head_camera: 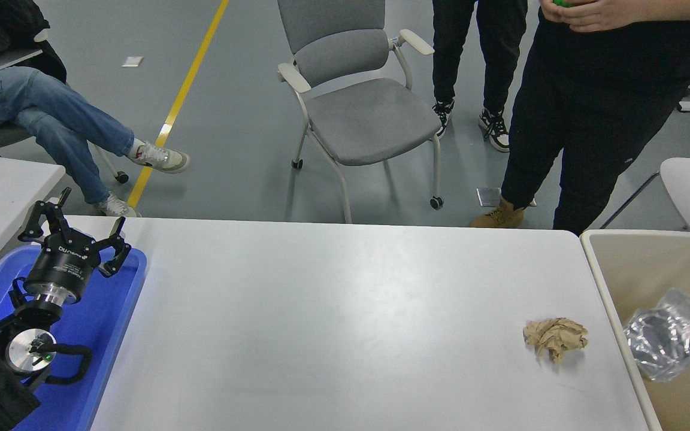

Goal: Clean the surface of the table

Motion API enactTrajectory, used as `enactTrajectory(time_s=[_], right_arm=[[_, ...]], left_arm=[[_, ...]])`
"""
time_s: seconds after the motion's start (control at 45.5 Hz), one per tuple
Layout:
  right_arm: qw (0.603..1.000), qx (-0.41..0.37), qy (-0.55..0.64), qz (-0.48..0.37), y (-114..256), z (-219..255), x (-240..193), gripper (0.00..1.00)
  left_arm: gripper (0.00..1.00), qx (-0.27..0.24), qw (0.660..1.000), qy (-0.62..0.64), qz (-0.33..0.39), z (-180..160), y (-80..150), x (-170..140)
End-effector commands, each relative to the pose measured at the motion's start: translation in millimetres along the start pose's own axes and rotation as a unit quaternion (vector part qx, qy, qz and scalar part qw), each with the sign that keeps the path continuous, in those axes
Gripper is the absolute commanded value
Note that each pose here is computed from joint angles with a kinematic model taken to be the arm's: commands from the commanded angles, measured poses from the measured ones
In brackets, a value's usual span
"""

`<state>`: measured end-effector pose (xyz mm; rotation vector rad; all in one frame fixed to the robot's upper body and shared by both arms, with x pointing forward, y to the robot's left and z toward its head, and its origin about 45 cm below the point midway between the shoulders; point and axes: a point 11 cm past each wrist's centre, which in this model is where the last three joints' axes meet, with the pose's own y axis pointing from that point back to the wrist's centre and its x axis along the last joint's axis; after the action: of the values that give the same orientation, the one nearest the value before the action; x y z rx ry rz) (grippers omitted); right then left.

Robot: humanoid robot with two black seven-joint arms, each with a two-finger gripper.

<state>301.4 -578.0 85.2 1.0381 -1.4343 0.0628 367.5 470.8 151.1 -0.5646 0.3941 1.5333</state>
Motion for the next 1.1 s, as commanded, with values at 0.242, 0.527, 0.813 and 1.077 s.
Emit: enactTrajectory(time_s=[0.242,0.527,0.813,1.077], right_arm=[[0.993,0.029,-0.105,0.053,-2.5,-39.5,62.7,0.98],[0.955,0.095,-0.254,0.122,14.0,-84.1,175.8,0.98],[0.903,0.205,-0.362,0.107,46.9,-131.9,235.7,0.98],[0.845,0.270,-0.452,0.096,70.6,-158.4,265.5,0.98]], left_arm=[[1.00,0.000,1.000,0.000,0.000,-0.1,0.0,0.0],[1.00,-0.001,1.000,0.000,0.000,0.1,-0.1,0.0],[1.00,0.000,1.000,0.000,0.000,-0.1,0.0,0.0],[1.00,0.000,1.000,0.000,0.000,-0.1,0.0,0.0]])
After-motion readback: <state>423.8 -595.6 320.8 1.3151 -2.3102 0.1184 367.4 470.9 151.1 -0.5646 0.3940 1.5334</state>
